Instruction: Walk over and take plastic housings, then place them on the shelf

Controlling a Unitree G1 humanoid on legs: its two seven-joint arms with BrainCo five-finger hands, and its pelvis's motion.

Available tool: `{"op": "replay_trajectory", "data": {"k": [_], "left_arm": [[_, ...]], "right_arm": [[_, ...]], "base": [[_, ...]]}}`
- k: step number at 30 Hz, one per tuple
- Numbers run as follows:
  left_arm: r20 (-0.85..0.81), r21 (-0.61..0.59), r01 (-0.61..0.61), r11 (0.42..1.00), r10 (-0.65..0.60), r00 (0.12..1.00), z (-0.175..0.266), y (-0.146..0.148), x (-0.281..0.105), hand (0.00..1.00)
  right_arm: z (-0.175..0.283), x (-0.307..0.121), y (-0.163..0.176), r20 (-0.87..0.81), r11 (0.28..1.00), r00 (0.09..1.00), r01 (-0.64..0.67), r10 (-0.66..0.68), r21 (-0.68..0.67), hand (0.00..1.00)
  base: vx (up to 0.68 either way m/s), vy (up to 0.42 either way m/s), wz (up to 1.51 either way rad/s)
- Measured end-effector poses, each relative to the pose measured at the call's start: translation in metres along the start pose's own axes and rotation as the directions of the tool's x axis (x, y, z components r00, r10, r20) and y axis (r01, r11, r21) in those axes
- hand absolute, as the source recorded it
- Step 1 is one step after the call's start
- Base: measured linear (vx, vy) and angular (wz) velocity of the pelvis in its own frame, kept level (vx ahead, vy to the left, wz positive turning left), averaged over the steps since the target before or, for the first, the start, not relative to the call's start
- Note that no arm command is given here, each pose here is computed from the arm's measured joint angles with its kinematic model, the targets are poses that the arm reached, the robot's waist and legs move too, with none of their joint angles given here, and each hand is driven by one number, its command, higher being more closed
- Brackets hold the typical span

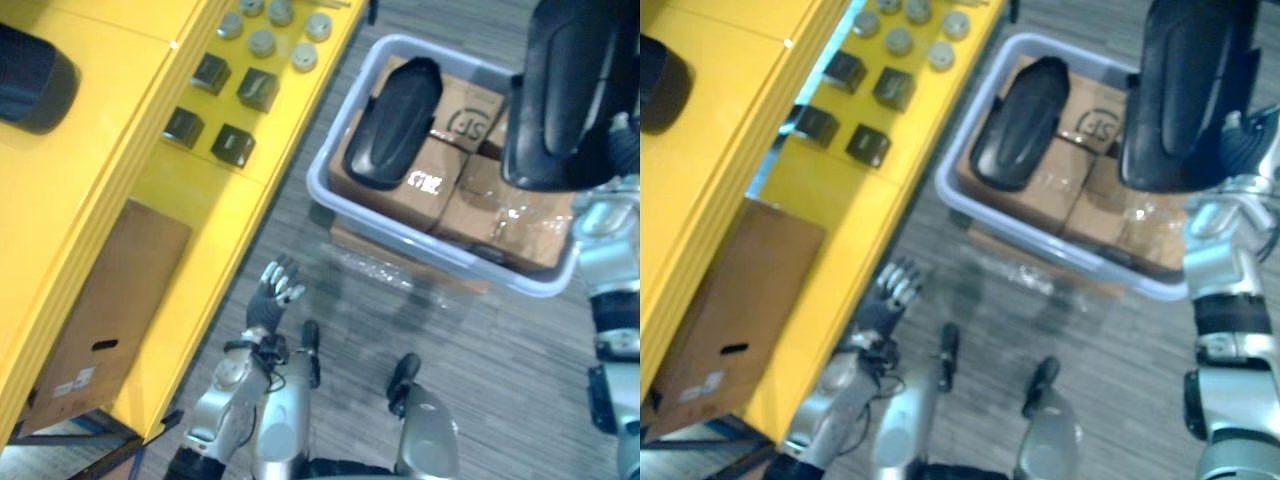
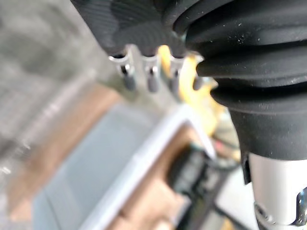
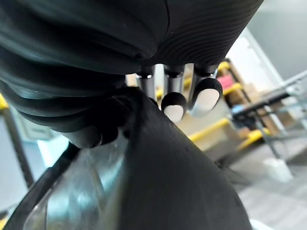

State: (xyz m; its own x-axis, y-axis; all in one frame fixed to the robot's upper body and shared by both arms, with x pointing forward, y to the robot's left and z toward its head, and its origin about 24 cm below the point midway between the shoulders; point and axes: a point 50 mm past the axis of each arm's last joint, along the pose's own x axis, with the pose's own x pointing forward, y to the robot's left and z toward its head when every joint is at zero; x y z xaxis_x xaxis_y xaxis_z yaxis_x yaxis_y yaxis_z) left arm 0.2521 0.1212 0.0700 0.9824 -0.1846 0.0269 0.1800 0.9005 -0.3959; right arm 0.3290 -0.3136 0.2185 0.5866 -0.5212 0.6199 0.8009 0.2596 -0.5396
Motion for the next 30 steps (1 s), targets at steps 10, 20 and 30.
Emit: {"op": "replay_trajectory", "data": {"k": [10, 20, 30], "left_arm": [[0.078, 0.003, 0.073, 0.997, -0.073, 0.994, 0.034, -0.023, 0.039, 0.00], [-0.061, -0.005, 0.089, 0.996, -0.089, 0.994, 0.006, -0.031, 0.059, 0.00], [-0.152, -0.012, 0.192, 0.981, -0.192, 0.970, -0.019, -0.049, 0.054, 0.00]], "right_arm": [[0.035, -0.052, 0.009, 0.257, 0.992, 0.966, 0.007, -0.039, 0.126, 1.00], [0.059, -0.100, 0.037, 0.405, 0.966, 0.910, -0.180, 0.092, 0.185, 1.00], [0.070, -0.147, 0.068, 0.468, 0.902, 0.840, -0.394, 0.274, 0.178, 1.00]], "base": [[0.08, 0.003, -0.19], [0.01, -0.012, -0.20], [-0.02, 0.000, 0.02]]}}
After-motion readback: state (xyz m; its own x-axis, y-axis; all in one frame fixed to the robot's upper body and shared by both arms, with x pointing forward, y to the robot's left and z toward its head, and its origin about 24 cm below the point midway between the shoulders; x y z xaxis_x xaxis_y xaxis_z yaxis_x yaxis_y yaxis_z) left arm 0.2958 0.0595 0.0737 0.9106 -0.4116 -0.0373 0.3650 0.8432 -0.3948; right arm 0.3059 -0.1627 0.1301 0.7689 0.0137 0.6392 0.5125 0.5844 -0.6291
